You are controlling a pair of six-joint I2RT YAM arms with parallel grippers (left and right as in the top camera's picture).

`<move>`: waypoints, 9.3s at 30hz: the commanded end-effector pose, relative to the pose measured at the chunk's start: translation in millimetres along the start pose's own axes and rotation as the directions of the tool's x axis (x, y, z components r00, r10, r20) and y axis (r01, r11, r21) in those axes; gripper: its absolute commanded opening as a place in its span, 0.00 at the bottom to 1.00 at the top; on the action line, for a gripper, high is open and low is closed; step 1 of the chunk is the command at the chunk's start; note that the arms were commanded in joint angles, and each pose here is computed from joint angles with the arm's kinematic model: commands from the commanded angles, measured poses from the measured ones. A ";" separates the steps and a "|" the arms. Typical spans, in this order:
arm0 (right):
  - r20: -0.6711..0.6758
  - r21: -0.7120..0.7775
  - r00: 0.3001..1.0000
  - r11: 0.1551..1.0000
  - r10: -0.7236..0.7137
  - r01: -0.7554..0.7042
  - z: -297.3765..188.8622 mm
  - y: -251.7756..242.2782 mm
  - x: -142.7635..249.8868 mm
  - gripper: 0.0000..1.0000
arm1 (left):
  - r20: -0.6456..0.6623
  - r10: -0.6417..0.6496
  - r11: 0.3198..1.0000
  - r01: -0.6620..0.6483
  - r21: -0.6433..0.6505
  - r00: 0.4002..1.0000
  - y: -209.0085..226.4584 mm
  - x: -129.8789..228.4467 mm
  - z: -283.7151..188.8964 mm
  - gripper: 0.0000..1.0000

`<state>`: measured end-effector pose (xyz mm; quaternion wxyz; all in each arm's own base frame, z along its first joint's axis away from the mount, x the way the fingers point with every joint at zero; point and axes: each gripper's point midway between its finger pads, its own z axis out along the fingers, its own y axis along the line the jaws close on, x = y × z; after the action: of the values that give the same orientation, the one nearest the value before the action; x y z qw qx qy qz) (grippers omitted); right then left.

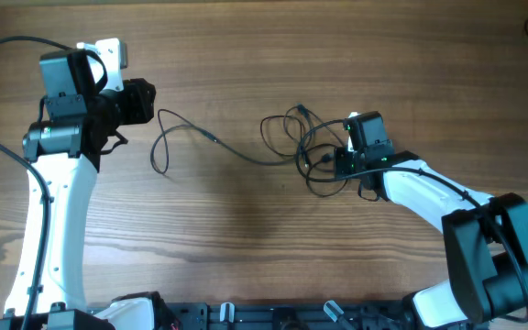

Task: Untangle cables

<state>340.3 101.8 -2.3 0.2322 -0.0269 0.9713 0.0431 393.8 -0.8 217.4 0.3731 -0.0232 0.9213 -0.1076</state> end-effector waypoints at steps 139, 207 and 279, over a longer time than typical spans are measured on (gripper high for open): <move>0.301 -0.492 0.942 0.870 0.147 0.022 -319.3 51.8 -173.2 0.04 | 0.273 0.657 0.262 -0.553 0.791 0.702 -269.1 132.9 73.6 1.00; -0.003 0.135 0.980 0.971 0.198 -0.196 -93.4 -60.1 -163.0 0.04 | 0.336 0.324 0.781 -0.451 0.433 0.884 -96.0 -23.7 -86.4 0.60; 0.009 -0.049 0.998 0.996 -0.069 0.070 5.0 0.0 -181.4 0.96 | 0.164 0.280 0.816 -0.325 0.478 0.946 -84.5 3.2 -57.3 0.68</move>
<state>498.1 105.8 75.9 0.2322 -0.0605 0.9693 0.0527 347.4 -71.9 271.4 0.4171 0.2139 0.8377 -0.2801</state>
